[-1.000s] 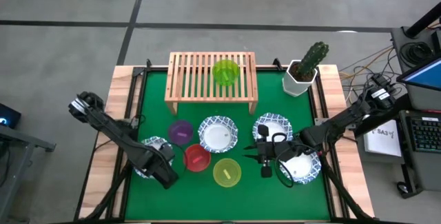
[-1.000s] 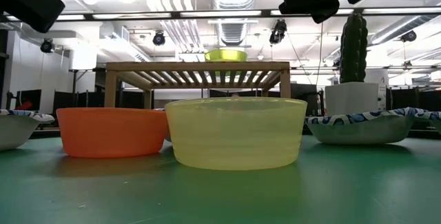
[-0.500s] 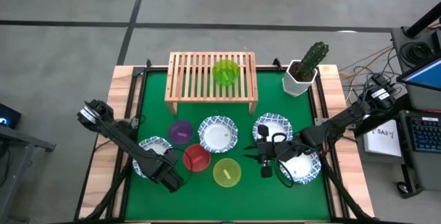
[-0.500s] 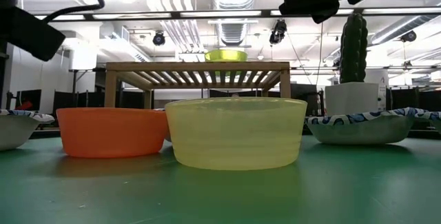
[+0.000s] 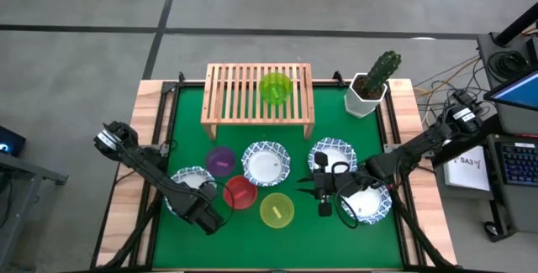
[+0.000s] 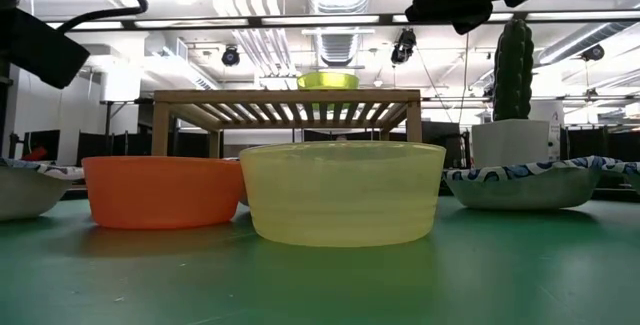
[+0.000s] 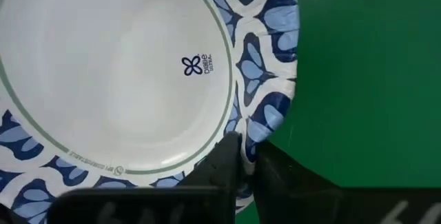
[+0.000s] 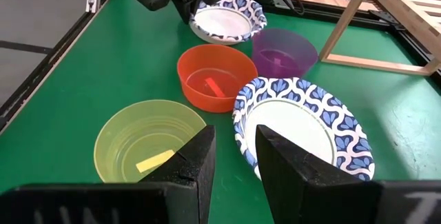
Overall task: Place and stack bowls onto a shelf
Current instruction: Put the large blue patterned bowl on the shelf
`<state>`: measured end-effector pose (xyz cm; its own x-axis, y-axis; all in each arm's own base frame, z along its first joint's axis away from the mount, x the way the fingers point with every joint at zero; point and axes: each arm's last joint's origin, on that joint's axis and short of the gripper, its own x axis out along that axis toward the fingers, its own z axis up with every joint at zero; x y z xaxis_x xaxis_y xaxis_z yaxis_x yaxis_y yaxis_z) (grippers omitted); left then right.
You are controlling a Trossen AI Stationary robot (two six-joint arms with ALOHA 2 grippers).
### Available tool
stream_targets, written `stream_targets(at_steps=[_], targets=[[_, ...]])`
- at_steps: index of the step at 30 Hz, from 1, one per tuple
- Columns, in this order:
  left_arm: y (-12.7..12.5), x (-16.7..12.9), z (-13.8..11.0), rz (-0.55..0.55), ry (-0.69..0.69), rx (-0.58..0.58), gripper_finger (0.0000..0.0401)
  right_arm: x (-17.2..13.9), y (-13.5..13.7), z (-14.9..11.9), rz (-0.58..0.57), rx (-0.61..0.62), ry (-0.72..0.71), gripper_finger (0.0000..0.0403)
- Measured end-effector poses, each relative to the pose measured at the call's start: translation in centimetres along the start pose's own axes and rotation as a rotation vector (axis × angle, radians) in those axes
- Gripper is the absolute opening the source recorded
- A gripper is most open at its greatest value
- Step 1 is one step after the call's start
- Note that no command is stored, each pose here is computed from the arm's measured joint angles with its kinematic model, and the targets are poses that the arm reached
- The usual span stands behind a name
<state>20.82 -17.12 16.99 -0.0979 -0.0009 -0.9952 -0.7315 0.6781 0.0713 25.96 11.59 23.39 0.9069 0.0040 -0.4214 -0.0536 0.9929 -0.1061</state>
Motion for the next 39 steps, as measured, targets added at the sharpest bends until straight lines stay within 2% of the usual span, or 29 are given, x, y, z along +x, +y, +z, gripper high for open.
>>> stream_targets(at_steps=[8, 14, 18, 23, 25, 28, 33, 36, 39], targets=[[0.2, -0.8, -0.4, -0.042, 0.079, 0.026, 0.0002, 0.0, 0.0, 0.0, 0.0, -0.001, 0.001, 0.0095], [1.3, -3.1, -0.7, -0.141, 0.091, 0.194, 0.0001, 0.0, 0.0, -0.1, 0.0, -0.008, 0.004, 0.0095], [1.7, -5.9, -1.0, -0.242, 0.098, 0.275, 0.0, 0.0, 0.0, -0.4, -0.001, -0.002, 0.012, 0.0095], [2.0, -10.7, -1.3, -0.351, 0.058, 0.318, 0.0, 0.1, 0.0, -0.8, -0.002, -0.005, 0.022, 0.0095], [2.2, -12.8, -1.3, -0.373, -0.002, 0.34, 0.0, 0.1, 0.0, -0.8, -0.002, -0.005, 0.023, 0.0095], [2.2, -16.0, -1.1, -0.429, -0.165, 0.408, 0.0, 0.1, 0.0, -0.8, -0.002, -0.008, 0.022, 0.0095], [2.4, -20.9, -0.8, -0.493, -0.463, 0.601, 0.0, 0.1, 0.0, -0.8, -0.002, -0.011, 0.022, 0.0095], [2.9, -23.1, -0.3, -0.445, -0.649, 0.712, 0.0, 0.1, 0.0, -0.8, -0.002, -0.017, 0.022, 0.0095], [4.1, -24.8, 0.7, -0.292, -0.845, 0.725, 0.0, 0.1, 0.0, -0.8, -0.002, -0.026, 0.022, 0.0095]])
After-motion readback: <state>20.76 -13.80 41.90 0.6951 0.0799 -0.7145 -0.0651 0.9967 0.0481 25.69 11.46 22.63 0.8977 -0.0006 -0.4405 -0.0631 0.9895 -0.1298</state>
